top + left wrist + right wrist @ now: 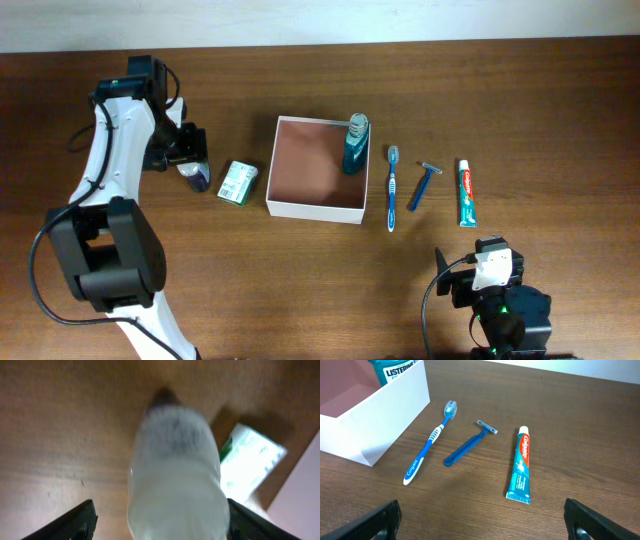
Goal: Pack container
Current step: 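Move the left gripper back and grasp the purple soap bottle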
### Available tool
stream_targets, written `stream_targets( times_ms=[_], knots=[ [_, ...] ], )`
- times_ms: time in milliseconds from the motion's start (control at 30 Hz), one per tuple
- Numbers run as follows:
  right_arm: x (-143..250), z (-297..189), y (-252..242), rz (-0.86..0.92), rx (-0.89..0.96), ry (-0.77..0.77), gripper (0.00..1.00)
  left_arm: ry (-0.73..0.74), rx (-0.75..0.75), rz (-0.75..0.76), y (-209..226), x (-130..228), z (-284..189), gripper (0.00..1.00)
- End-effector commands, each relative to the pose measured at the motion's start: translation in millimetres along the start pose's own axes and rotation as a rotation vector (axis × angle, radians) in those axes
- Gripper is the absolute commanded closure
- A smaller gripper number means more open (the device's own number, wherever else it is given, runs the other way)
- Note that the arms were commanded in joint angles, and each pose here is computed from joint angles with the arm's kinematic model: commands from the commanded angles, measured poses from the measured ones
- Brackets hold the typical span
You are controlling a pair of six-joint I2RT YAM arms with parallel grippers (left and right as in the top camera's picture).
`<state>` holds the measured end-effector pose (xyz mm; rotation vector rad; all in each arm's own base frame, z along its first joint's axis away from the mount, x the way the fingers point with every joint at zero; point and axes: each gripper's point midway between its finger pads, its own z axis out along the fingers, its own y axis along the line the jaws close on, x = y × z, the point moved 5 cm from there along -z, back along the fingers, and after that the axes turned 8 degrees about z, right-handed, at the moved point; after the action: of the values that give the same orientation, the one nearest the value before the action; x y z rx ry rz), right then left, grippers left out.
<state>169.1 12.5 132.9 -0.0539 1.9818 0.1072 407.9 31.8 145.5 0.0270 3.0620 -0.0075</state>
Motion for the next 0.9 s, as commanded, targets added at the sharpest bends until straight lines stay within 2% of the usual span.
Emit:
stream_targets(
  times_ms=[0,133,300,467,667,867],
  knots=[
    [-0.4,-0.1,-0.7,0.014,0.002,-0.006,0.01,-0.079,0.004,0.021,-1.7,-6.7,-34.6,0.18],
    [-0.4,-0.1,-0.7,0.014,0.002,-0.006,0.01,-0.140,0.012,0.023,-3.9,-5.2,-58.7,0.16],
    [-0.4,-0.1,-0.7,0.014,0.002,-0.006,0.01,-0.172,0.008,0.024,-3.9,-6.3,-66.7,0.16],
    [-0.4,-0.1,-0.7,0.014,0.002,-0.006,0.01,-0.183,0.014,0.034,-7.1,-16.3,-53.4,0.15],
    [-0.4,-0.1,-0.7,0.014,0.002,-0.006,0.01,-0.117,0.031,0.071,-23.4,-23.9,-19.0,0.16],
    [-0.4,-0.1,-0.7,0.014,0.002,-0.006,0.01,-0.061,-0.010,0.100,-25.5,-24.3,2.1,0.24]
  ],
)
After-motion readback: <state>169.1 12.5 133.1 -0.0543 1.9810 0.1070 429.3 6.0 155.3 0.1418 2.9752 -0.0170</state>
